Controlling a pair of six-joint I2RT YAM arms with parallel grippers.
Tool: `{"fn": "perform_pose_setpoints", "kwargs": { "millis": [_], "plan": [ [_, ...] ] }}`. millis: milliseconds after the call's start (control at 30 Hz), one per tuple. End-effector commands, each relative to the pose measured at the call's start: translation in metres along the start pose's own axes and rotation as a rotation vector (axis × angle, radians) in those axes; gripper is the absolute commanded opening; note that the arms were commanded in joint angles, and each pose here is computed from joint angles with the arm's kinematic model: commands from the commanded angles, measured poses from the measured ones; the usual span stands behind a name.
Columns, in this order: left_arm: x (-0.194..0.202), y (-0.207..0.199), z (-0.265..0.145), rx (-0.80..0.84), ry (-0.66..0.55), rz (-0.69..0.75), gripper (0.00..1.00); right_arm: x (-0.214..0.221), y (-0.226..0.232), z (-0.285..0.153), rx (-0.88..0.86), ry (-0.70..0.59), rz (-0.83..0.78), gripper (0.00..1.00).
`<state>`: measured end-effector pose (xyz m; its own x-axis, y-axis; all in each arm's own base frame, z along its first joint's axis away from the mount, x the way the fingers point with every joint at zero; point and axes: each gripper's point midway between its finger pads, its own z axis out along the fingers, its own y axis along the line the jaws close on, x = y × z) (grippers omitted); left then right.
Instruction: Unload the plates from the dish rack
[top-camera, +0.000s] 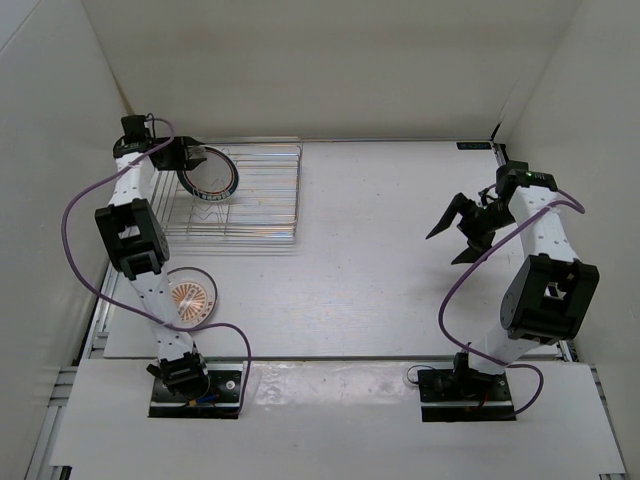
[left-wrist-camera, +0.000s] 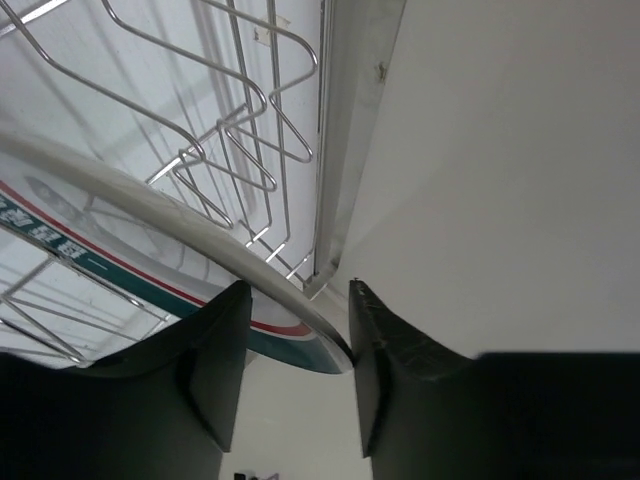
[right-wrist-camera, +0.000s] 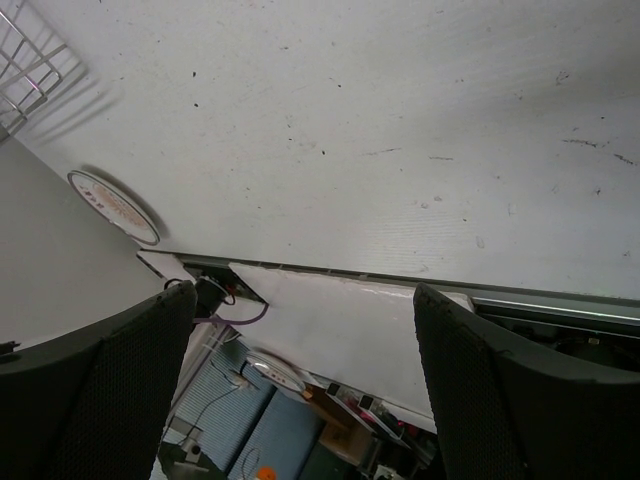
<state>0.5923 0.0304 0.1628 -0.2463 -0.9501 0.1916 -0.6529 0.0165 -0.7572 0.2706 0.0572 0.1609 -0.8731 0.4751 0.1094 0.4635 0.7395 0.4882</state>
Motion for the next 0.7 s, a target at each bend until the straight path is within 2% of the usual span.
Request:
{"fn": "perform_pose_setpoints", "kwargs": {
  "millis": [0, 33, 233, 600, 667],
  "plan": [
    [0.006, -0.014, -0.023, 0.033, -0.006, 0.029, 0.48, -0.003, 0.006, -0.003, -0.027, -0.004, -0.001, 0.90],
    [0.009, -0.015, -0.024, 0.035, 0.006, 0.017, 0.42, -0.003, 0.005, -0.002, -0.023, 0.002, 0.004, 0.90],
    [0.014, -0.029, -0.043, 0.089, 0.018, -0.010, 0.26, -0.003, 0.005, -0.001, -0.030, 0.006, 0.007, 0.90],
    [0.037, -0.060, -0.085, 0.176, 0.112, -0.107, 0.12, 0.003, 0.005, 0.002, -0.043, 0.022, 0.016, 0.90],
    [0.043, -0.072, -0.096, 0.215, 0.113, -0.105, 0.12, 0.004, 0.004, 0.003, -0.046, 0.028, 0.020, 0.90]
  ]
}}
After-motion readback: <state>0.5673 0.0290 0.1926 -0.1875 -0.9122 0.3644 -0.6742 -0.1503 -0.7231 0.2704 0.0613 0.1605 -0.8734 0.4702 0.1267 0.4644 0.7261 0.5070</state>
